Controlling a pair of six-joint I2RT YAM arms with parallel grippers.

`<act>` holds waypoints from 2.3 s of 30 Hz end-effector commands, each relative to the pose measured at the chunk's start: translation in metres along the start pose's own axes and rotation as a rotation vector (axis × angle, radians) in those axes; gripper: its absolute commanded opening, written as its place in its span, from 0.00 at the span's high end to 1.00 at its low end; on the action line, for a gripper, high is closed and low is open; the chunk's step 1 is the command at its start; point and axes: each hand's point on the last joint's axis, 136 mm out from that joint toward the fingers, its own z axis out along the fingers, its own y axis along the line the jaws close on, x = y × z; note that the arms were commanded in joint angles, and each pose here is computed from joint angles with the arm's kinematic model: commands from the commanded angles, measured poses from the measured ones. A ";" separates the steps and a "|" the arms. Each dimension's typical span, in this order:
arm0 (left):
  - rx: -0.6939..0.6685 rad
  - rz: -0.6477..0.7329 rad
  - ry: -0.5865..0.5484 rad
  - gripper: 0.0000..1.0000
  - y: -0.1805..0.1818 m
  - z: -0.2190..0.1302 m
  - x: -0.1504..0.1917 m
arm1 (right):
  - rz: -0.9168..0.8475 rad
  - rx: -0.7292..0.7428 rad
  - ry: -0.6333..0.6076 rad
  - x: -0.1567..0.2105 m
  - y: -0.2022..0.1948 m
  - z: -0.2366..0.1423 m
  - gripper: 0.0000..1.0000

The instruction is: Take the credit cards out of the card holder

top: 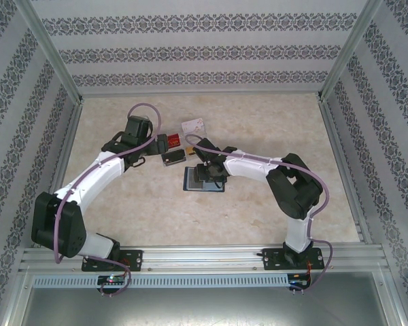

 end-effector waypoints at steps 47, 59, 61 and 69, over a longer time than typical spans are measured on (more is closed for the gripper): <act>0.526 -0.237 0.543 0.65 -0.129 0.042 0.139 | -0.013 0.103 0.043 0.019 -0.030 0.017 0.61; 0.521 -0.229 0.604 0.66 -0.133 0.050 0.152 | -0.004 0.098 0.045 0.020 -0.030 0.017 0.61; 0.509 -0.227 0.609 0.66 -0.131 0.052 0.154 | -0.004 0.095 0.045 0.020 -0.030 0.017 0.61; 0.529 -0.218 0.624 0.66 -0.136 0.050 0.155 | -0.004 0.061 0.032 0.016 -0.024 0.014 0.61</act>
